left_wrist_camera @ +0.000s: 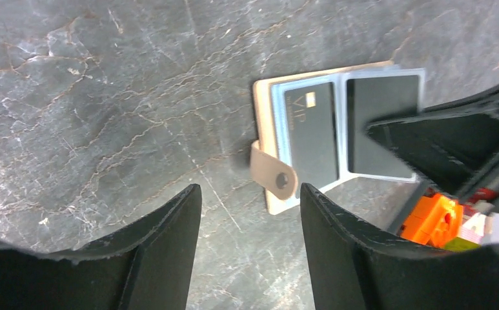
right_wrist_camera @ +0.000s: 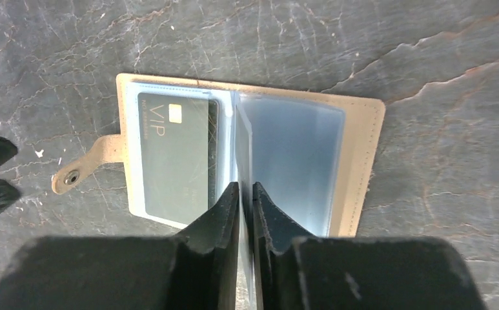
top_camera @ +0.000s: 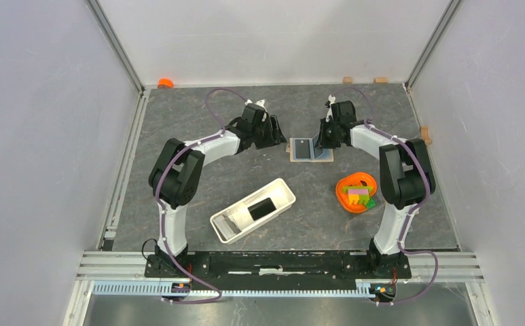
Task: Put the credit cards into the card holder
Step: Turn over the card slot in the card holder.
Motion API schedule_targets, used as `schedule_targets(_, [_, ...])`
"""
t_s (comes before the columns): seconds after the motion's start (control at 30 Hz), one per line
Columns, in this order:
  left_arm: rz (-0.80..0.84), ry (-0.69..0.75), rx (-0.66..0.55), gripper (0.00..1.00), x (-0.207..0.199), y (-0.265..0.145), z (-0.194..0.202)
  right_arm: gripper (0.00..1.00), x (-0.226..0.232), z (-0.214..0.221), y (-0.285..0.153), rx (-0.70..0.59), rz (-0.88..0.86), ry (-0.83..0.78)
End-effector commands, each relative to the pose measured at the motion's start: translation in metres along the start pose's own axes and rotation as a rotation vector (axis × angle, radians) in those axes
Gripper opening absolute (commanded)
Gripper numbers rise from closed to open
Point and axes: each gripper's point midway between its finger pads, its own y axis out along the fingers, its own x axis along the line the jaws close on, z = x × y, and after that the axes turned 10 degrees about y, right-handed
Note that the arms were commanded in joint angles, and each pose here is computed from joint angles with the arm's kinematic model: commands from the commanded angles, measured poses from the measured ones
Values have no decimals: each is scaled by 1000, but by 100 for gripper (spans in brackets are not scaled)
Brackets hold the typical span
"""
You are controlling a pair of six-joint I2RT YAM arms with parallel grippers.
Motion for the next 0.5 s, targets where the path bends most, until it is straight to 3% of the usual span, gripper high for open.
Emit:
schedule_targets(0.0, [10,63,38,62,5,15,13,21,6,-18,-7,-39,65,-53])
schedule_targets(0.2, [137,31,53,53,-13,27,19,30,33,-18,-4,-51,36,-78])
schedule_targets(0.47, [77,11,34,51,4,19,22,38,62,-6,2,-38,16,-115])
